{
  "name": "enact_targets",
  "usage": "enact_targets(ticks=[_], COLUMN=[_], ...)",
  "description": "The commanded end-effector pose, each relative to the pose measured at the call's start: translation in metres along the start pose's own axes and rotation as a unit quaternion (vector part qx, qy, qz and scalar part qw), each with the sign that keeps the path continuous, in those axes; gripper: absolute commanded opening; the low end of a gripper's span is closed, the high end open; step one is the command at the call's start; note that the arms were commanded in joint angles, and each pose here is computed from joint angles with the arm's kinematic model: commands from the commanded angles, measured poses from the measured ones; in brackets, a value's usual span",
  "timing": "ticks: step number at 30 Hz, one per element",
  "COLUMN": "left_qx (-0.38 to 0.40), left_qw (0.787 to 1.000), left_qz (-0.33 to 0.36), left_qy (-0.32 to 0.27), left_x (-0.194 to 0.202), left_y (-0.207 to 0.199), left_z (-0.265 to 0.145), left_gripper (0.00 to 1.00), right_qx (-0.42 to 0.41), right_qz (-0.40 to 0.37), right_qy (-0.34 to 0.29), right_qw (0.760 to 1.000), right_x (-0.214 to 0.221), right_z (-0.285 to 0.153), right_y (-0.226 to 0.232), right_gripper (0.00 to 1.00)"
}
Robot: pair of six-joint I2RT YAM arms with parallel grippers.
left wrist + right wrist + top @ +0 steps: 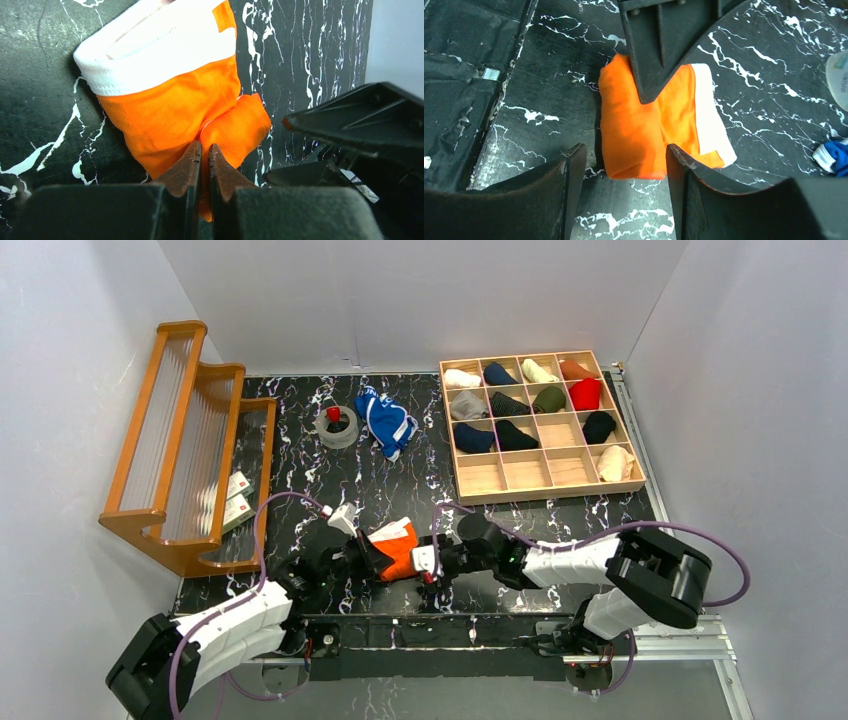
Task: Roll the underwear
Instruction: Roll the underwear to the center of the board.
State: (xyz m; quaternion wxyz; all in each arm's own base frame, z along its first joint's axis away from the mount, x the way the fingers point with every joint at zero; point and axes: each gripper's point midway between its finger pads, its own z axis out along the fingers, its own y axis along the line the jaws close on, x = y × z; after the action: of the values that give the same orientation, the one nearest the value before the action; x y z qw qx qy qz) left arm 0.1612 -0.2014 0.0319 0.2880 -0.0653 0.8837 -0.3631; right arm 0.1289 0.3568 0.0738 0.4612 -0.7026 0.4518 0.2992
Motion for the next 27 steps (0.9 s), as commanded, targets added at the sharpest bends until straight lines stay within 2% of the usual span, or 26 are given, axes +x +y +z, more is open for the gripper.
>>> enact_targets(ticks=[1, 18, 25, 27], left_qx=[-0.133, -0.131, -0.156, -0.160], left_qw=[0.988, 0.989, 0.985, 0.986], left_qz=[0.009, 0.003, -0.012, -0.016], left_qy=[0.076, 0.064, 0.067, 0.046], left_x=[0.046, 0.044, 0.047, 0.038], left_y=[0.072, 0.072, 0.081, 0.080], left_z=[-0.011, -0.014, -0.017, -0.017], left_gripper=[0.00, 0.00, 0.00, 0.07], right_qx=[-0.001, -0.021, -0.042, -0.050], right_qz=[-0.065, -0.074, -0.062, -0.038], right_qy=[-0.012, 0.022, 0.043, 0.050], right_qw=[0.998, 0.997, 0.996, 0.997], right_x=[-0.015, 0.017, 0.026, 0.025], right_z=[0.016, 0.039, 0.039, 0.042], right_y=[-0.014, -0.005, 0.003, 0.003], right_gripper=[0.65, 0.54, 0.34, 0.26])
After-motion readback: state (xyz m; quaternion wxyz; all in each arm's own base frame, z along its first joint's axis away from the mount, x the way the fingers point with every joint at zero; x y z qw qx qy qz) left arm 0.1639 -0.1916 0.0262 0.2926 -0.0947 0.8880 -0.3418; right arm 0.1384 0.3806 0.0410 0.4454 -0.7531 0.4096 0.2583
